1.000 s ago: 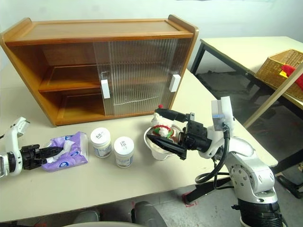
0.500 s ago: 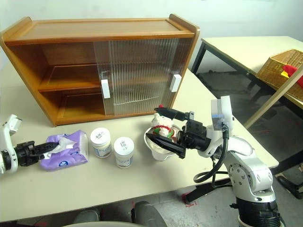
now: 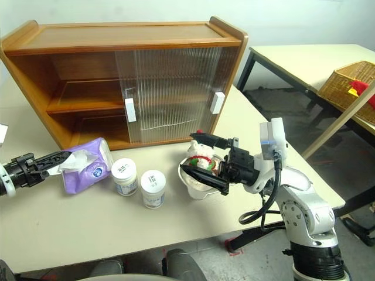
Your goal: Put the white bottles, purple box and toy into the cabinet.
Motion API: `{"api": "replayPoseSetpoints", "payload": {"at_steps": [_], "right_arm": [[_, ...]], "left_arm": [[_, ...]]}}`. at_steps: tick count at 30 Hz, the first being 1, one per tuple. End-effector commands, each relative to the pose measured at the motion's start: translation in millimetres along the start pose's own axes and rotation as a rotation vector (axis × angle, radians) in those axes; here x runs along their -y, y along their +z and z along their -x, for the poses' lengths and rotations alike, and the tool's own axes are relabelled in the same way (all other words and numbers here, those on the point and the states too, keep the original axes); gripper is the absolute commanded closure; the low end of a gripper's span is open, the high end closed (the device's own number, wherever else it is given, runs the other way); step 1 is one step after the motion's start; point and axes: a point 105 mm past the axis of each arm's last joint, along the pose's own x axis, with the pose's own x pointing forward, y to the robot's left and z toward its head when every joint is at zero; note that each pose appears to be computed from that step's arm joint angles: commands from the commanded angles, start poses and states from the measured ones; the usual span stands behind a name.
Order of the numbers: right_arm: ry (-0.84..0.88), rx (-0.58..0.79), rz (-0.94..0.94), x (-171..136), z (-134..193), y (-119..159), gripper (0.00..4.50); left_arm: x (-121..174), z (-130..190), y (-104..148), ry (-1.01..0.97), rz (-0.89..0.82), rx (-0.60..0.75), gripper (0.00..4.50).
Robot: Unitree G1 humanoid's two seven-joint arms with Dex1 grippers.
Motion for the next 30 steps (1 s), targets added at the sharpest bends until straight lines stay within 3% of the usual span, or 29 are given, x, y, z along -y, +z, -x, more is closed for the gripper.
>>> {"api": "replayPoseSetpoints", "payload": {"at_steps": [1,15,22,30], "right_arm": [[0.01,-0.005,0.004,1,-2,-1,0.0],[0.009,-0.002,0.006,1,0,-1,0.0],[0.014,0.0,0.007,2,2,-3,0.0],[0.006,0.002,0.008,1,5,-4,0.0]], "left_arm": [[1,-1,-4,0.003,0.002,-0.021,4.48],[43,-10,37,-0.165,-0.035,0.148,4.48],[68,-15,94,-0.174,-0.074,0.379,4.48],[86,-28,116,-0.155,-0.104,0.46,4.48]]}}
